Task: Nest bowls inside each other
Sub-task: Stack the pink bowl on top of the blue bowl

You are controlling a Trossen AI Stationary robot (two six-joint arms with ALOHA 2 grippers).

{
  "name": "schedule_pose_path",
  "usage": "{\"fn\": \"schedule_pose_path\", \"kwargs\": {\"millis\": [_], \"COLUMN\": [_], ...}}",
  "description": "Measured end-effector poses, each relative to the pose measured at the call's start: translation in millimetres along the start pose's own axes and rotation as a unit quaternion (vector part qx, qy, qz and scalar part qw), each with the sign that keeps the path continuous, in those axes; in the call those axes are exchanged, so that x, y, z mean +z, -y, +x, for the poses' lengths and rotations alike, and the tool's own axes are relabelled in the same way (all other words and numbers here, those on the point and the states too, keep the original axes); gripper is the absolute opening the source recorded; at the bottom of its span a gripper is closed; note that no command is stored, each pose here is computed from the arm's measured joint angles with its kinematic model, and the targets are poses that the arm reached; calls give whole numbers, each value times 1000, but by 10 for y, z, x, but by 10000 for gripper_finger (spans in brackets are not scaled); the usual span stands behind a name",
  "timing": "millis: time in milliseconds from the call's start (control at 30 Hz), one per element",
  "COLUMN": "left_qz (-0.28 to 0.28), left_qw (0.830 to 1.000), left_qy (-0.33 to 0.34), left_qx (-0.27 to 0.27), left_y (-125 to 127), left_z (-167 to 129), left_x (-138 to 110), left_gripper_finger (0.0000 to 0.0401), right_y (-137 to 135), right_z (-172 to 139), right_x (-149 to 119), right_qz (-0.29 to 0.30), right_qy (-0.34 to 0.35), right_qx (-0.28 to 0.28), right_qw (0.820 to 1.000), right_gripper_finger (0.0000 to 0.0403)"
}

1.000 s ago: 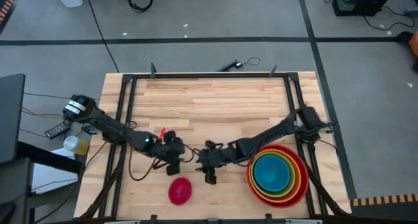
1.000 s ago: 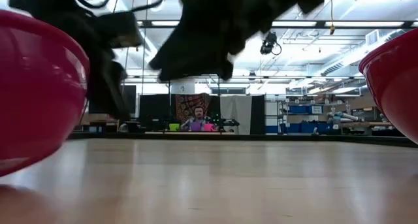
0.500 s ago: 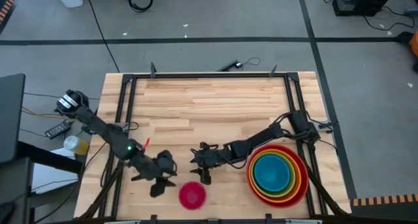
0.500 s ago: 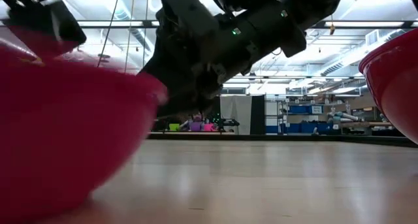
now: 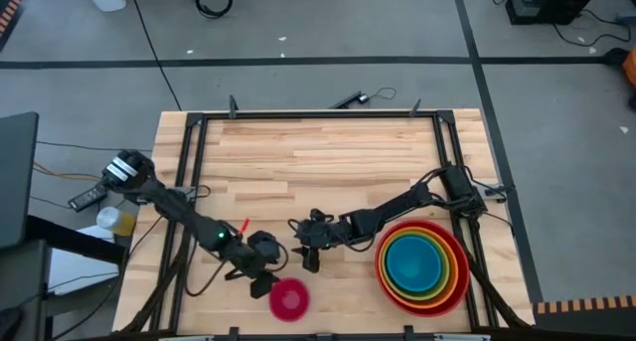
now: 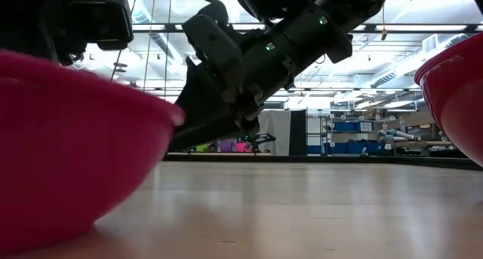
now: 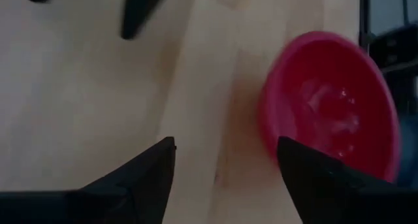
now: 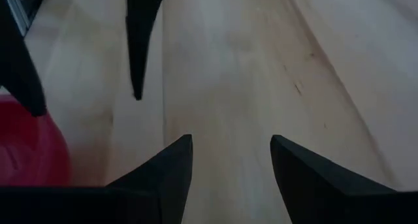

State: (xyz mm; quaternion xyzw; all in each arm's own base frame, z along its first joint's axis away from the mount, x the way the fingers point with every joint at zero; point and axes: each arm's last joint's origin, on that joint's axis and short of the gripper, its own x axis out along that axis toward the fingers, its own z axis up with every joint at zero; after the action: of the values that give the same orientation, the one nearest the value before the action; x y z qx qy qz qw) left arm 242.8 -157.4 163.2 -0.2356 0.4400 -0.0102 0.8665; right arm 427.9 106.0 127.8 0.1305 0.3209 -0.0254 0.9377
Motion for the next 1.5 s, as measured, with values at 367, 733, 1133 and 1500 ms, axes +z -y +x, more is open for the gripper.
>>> {"fn": "schedule_pose_path", "kwargs": {"millis": [367,733,1133,1500], "left_qz": [2,-19,29,38], "left_qw": [998,996,996,999], "left_qy": [-14,-49,-36,22], "left_qx": [-64,-66,-73,13], "left_y": [48,-12,-53,-350], "left_z": [23,280,299,99], "left_x": [60,-1,72,390], "left_gripper_finger": [270,270,56,17], "right_y": [6,-25,115,170], "right_z": [0,-6,-34,-561], "right_x": [-14,-30,-89,314], "right_qz": [-1,-4,43,71], "right_qy": [-8,-10,-65,-64], "right_qx": [-3,0,-45,-51], "right_qw": [1000,1000,996,994], "right_gripper_finger": [213,213,213,213]}}
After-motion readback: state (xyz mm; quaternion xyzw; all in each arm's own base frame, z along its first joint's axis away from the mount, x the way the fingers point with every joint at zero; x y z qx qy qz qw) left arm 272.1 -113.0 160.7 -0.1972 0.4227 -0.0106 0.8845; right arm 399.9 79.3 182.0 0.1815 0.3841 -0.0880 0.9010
